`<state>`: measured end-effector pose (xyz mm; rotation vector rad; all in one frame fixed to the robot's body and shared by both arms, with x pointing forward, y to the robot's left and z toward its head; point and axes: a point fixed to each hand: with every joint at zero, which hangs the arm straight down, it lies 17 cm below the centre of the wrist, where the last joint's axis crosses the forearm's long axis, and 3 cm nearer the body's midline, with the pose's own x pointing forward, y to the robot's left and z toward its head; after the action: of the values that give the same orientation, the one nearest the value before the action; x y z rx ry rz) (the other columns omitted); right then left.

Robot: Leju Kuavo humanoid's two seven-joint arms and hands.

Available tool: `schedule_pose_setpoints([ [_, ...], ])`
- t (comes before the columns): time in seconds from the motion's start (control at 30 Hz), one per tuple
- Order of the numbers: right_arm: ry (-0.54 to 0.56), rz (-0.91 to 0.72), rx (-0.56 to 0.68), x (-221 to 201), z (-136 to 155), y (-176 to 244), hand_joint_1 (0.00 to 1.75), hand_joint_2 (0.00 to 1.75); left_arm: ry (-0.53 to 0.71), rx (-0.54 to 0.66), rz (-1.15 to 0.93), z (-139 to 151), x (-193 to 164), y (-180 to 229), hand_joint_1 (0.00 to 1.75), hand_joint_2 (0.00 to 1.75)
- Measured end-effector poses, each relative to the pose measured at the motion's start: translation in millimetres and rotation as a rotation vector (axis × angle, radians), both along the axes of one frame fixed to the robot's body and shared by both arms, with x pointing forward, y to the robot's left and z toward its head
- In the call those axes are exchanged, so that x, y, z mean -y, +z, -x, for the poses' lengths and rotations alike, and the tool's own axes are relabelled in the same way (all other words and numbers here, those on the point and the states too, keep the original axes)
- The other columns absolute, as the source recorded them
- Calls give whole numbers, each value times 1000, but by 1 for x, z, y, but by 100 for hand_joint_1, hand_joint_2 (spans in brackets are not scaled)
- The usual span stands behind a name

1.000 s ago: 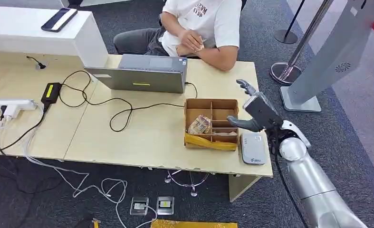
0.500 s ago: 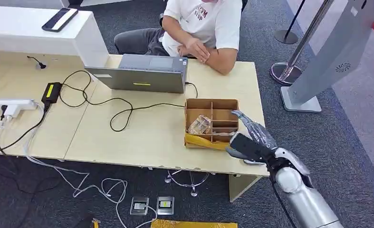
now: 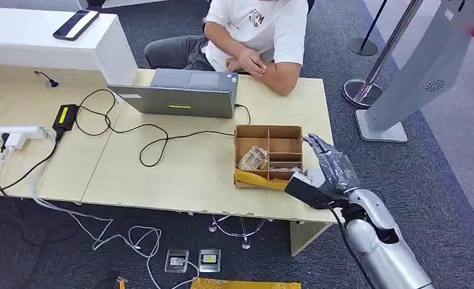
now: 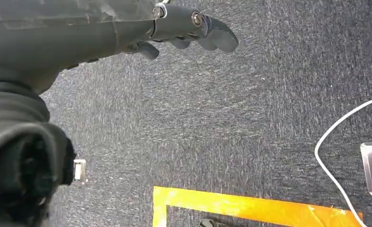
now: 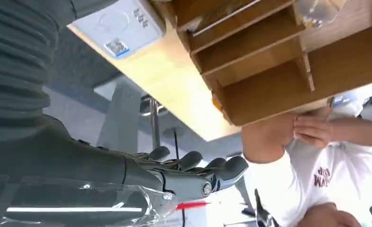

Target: Pass the card to the sensor for recognition and then transmit it.

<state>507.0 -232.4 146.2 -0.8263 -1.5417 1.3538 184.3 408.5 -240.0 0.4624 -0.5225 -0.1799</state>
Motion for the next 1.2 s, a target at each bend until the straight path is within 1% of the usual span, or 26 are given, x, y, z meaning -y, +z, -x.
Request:
schedule_pose_setpoints([
  [0.3,6,58,66,-5,-4,8,0,175,-11,-1,-2,-1,1,0,0,0],
  [0.5,75,102,106,-27,-8,13,0,175,-34,-3,-2,-2,3,0,0,0],
  [0.67,106,102,93,-44,-14,11,0,175,-46,-3,1,-4,5,0,0,0],
  [0.8,124,99,68,-53,-12,0,0,175,-49,-4,4,-4,6,0,0,0],
  [1.2,139,99,5,-60,-8,-28,0,175,-59,-6,0,-4,6,0,0,0],
])
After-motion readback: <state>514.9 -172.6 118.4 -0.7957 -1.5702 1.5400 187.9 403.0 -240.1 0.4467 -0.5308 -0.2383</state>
